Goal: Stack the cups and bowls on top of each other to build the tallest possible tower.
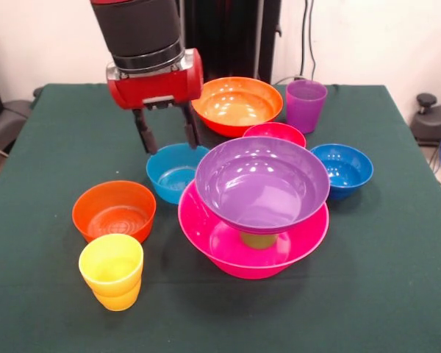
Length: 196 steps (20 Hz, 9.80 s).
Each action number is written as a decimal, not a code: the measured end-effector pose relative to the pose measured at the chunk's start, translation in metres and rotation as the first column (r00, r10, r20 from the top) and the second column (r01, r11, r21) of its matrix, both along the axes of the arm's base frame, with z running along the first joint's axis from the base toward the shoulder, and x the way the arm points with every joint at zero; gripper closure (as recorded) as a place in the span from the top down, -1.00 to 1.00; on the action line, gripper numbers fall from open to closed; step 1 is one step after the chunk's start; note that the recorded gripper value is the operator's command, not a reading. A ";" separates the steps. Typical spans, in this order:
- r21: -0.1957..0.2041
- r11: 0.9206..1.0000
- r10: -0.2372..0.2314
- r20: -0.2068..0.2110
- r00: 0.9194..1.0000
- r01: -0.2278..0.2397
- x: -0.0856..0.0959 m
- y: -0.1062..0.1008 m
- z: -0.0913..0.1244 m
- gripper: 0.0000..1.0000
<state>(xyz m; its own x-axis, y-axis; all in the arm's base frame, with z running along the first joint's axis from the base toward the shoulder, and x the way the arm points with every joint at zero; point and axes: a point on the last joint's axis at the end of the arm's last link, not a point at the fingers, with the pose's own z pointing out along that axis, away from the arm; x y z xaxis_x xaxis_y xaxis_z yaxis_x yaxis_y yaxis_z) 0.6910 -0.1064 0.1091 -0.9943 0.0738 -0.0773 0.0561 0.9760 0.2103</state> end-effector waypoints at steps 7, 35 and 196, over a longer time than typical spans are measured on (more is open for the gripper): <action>0.008 1.000 -0.023 0.007 1.000 0.023 0.010 -0.012 -0.016 1.00; 0.010 0.997 -0.076 0.003 0.997 0.076 0.114 -0.015 -0.066 1.00; -0.214 0.976 0.000 -0.172 0.985 -0.037 -0.014 0.060 0.047 -1.00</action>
